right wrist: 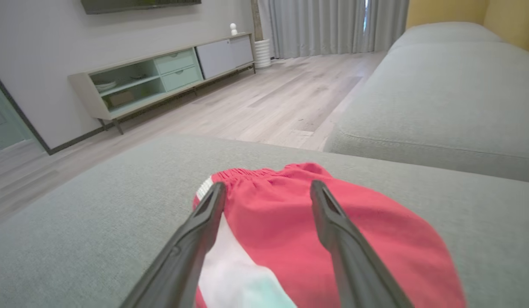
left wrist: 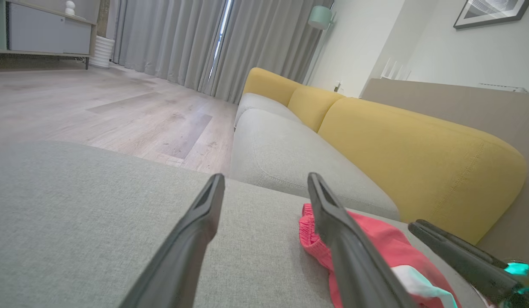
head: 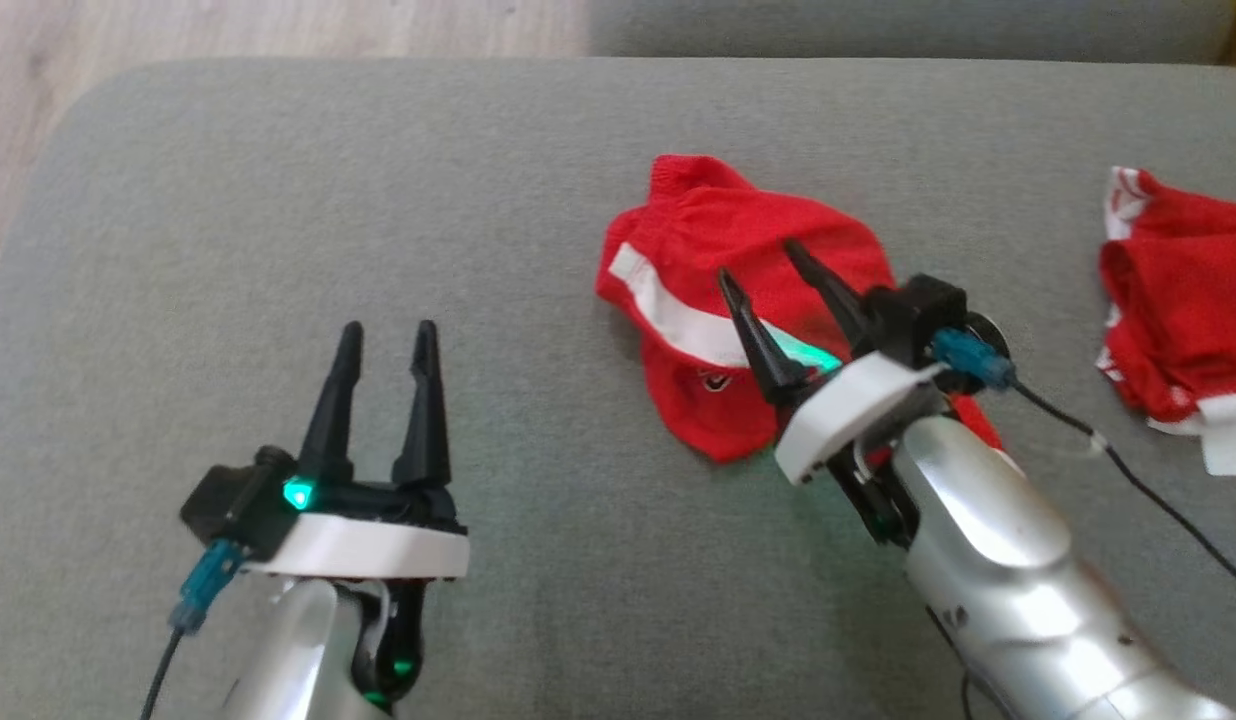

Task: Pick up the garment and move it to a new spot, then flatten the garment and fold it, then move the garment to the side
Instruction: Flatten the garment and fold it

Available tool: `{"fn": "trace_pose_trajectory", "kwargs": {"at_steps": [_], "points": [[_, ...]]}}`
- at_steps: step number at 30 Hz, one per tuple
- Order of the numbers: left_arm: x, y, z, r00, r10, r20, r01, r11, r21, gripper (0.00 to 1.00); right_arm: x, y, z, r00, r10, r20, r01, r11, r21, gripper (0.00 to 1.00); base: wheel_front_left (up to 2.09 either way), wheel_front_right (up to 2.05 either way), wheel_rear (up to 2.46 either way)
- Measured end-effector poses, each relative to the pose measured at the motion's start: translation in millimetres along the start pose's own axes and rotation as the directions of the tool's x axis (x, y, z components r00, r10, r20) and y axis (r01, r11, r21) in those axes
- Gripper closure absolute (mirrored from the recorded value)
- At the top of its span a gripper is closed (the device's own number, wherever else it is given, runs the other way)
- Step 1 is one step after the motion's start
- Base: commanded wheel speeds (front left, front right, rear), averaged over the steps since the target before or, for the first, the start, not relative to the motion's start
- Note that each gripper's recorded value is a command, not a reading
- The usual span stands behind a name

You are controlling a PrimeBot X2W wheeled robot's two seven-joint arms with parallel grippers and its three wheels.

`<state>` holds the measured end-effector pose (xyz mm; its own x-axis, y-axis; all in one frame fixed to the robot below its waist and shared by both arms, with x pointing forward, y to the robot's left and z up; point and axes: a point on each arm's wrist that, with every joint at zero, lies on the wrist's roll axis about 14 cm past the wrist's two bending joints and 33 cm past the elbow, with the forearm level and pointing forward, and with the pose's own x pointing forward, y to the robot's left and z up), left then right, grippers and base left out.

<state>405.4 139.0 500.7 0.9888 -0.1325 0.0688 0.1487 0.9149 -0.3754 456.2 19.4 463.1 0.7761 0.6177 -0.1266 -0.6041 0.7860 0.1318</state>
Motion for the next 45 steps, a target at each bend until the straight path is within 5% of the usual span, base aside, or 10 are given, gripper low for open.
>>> {"fn": "trace_pose_trajectory", "kwargs": {"at_steps": [9, 19, 30, 36, 45], "points": [[11, -14, 0, 0.999, -0.044, 0.008, 0.044, 0.999, 0.009, 0.0, -64, -61, 12, 0.967, -0.231, 0.104, 0.231, 0.973, 0.013, 0.0, 0.0, 0.0, 0.0], [26, -42, -5, 0.992, -0.128, 0.003, 0.128, 0.992, 0.004, 0.0, -177, -108, -14, 0.827, -0.551, 0.108, 0.544, 0.834, 0.092, 0.0, 0.0, 0.0, 0.0], [20, -56, -17, 0.986, -0.166, -0.031, 0.166, 0.986, -0.008, 0.0, -189, -105, -2, 0.805, -0.573, 0.155, 0.558, 0.819, 0.133, 0.0, 0.0, 0.0, 0.0], [18, -54, -17, 0.986, -0.161, -0.032, 0.161, 0.987, -0.006, 0.0, -196, -108, -46, 0.802, -0.597, 0.008, 0.589, 0.794, 0.147, 0.0, 0.0, 0.0, 0.0], [13, -51, -21, 0.987, -0.154, -0.046, 0.154, 0.988, -0.005, 0.0, -181, -82, -87, 0.846, -0.511, -0.152, 0.532, 0.831, 0.163, 0.0, 0.0, 0.0, 0.0]]}}
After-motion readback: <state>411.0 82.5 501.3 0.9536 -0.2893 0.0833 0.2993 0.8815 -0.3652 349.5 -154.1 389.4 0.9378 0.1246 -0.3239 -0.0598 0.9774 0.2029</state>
